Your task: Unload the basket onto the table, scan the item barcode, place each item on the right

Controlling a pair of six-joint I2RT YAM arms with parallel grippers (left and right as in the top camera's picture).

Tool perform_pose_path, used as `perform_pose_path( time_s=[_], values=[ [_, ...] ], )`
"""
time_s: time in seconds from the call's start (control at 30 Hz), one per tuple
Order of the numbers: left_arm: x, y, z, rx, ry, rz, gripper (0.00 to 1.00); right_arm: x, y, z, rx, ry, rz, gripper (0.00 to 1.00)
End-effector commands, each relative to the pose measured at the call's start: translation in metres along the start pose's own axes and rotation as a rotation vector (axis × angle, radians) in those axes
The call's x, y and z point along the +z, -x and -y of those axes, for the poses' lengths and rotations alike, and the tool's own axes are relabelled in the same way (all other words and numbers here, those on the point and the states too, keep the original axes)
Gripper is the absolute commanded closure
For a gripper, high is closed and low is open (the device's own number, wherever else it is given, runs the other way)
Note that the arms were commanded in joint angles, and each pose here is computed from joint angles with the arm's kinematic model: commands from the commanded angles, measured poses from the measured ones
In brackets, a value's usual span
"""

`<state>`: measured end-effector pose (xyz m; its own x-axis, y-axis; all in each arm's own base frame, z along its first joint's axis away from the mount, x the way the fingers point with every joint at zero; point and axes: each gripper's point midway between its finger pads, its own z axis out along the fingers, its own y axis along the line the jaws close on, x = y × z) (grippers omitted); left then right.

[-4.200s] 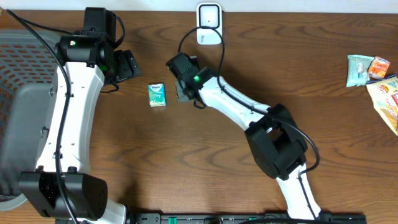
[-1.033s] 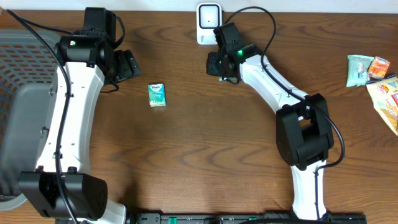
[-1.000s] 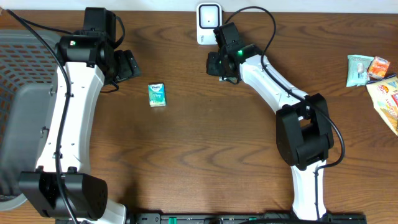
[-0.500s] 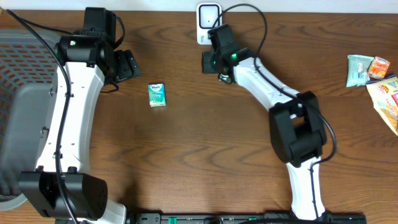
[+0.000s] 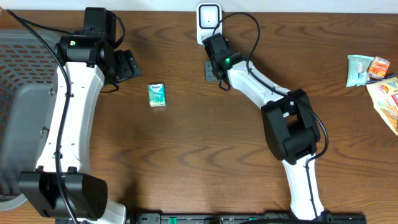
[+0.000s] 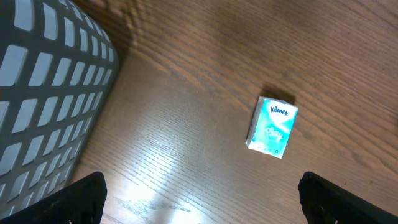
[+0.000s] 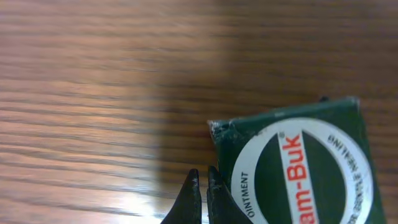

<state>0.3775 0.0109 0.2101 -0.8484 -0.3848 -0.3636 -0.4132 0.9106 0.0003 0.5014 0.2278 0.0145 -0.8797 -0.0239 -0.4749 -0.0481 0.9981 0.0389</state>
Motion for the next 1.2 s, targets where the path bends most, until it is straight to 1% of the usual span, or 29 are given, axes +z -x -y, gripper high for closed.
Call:
perform_pose_path(
  time_s=[0.0,0.2,0.3,0.33,0.4,0.47,0.6,0.63,0.77,0.87,0.93,1.0,1.07,1.17],
  values=[
    [0.001,0.001,-0.003,0.000,0.018,0.002,0.02,-0.010,0.007,0.018,0.028,-0.054,0.013,0.99],
    [0.001,0.001,-0.003,0.000,0.018,0.002,0.02,-0.039,0.015,0.030,0.042,-0.067,0.011,0.99],
    [0.001,0.001,-0.003,0.000,0.018,0.002,0.02,-0.062,0.029,0.035,0.054,-0.058,0.046,0.98],
    [0.001,0.001,-0.003,0.000,0.018,0.002,0.02,-0.070,0.034,0.037,0.051,-0.055,0.061,0.96],
    [0.001,0.001,-0.003,0.000,0.018,0.002,0.02,-0.081,0.043,0.043,0.038,-0.052,0.086,0.91],
    [0.001,0.001,-0.003,0.000,0.018,0.002,0.02,-0.087,0.050,0.048,0.015,-0.047,0.102,0.80],
    [0.001,0.001,-0.003,0.000,0.018,0.002,0.02,-0.085,0.055,0.060,-0.046,-0.025,0.096,0.42],
    [0.001,0.001,-0.003,0.000,0.018,0.002,0.02,-0.082,0.055,0.066,-0.050,-0.025,0.090,0.37],
    [0.001,0.001,-0.003,0.000,0.018,0.002,0.02,-0.071,0.062,0.078,-0.118,0.021,0.092,0.26],
    [0.001,0.001,-0.003,0.000,0.018,0.002,0.02,-0.064,0.067,0.071,-0.181,0.135,0.109,0.20],
    [0.001,0.001,-0.003,0.000,0.018,0.002,0.02,-0.060,0.070,0.064,-0.217,0.214,0.122,0.17],
    [0.001,0.001,-0.003,0.000,0.018,0.002,0.02,-0.054,0.072,0.061,-0.223,0.253,0.134,0.14],
    [0.001,0.001,-0.003,0.000,0.018,0.002,0.02,-0.044,0.072,0.060,-0.224,0.261,0.138,0.10],
    [0.001,0.001,-0.003,0.000,0.018,0.002,0.02,-0.025,0.066,0.058,-0.270,0.260,0.132,0.07]
  ],
)
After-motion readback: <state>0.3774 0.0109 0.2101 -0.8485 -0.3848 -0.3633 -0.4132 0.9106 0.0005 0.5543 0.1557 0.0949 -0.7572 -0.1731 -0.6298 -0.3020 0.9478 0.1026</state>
